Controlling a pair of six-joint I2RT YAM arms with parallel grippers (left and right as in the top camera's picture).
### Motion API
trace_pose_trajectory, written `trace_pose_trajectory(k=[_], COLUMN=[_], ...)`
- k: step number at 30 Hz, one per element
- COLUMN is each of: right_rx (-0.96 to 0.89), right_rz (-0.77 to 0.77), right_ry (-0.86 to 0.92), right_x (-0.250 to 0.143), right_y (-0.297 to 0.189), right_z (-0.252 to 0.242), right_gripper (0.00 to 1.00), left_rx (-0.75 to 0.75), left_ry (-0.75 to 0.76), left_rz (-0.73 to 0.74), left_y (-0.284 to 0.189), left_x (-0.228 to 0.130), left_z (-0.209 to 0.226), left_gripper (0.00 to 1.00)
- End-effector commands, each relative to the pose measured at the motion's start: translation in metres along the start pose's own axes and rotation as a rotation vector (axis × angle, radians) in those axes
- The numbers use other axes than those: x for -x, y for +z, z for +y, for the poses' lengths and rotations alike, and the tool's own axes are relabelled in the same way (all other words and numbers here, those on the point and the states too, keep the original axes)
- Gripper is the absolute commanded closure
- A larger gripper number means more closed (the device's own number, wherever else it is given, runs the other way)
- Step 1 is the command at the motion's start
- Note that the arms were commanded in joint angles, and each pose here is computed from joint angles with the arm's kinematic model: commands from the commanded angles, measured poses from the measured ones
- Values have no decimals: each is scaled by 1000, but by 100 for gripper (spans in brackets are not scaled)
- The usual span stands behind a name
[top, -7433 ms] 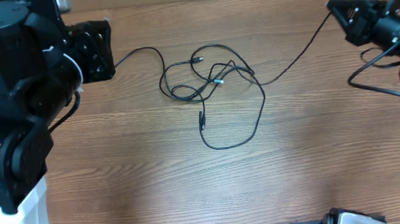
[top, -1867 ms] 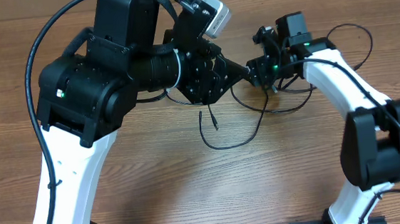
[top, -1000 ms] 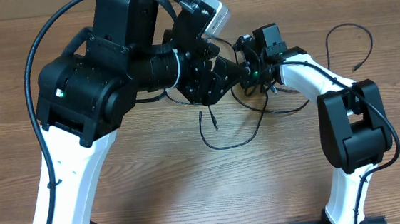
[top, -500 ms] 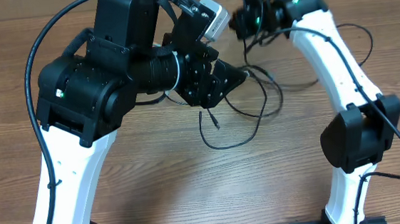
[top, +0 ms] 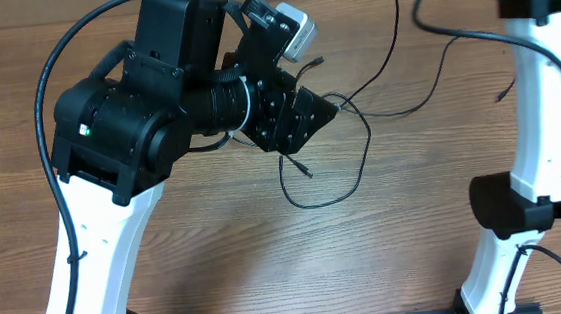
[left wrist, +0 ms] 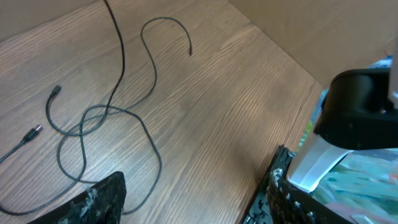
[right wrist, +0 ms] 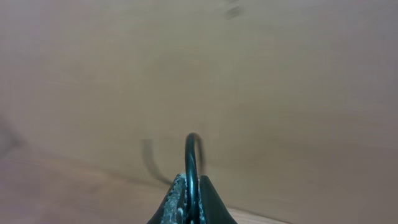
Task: Untangle cables
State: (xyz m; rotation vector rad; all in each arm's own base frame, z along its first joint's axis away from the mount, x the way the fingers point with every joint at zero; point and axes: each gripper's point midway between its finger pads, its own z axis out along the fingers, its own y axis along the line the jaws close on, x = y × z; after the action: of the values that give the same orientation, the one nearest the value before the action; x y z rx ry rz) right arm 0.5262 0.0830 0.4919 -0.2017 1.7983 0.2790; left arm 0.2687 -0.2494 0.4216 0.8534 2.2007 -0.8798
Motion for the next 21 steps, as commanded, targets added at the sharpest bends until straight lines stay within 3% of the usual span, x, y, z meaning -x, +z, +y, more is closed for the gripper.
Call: trace_pose_trajectory(k=[1,16,21], right_rx=[-206,-664,-778], right_rz=[-44,10,-10], right_ry=[25,161,182], right_x=[15,-25,-40], right_y=[-25,-120,-173], right_z=[-57,-282,-355], right_gripper=[96,96,96], left_rx=[8,74,75], left_ry=[3,0,-12], left_rz=[15,48,60], left_y=[3,2,8], left_x=[-2,-10,-11], left_z=[1,12,16], left_gripper=[27,26,26])
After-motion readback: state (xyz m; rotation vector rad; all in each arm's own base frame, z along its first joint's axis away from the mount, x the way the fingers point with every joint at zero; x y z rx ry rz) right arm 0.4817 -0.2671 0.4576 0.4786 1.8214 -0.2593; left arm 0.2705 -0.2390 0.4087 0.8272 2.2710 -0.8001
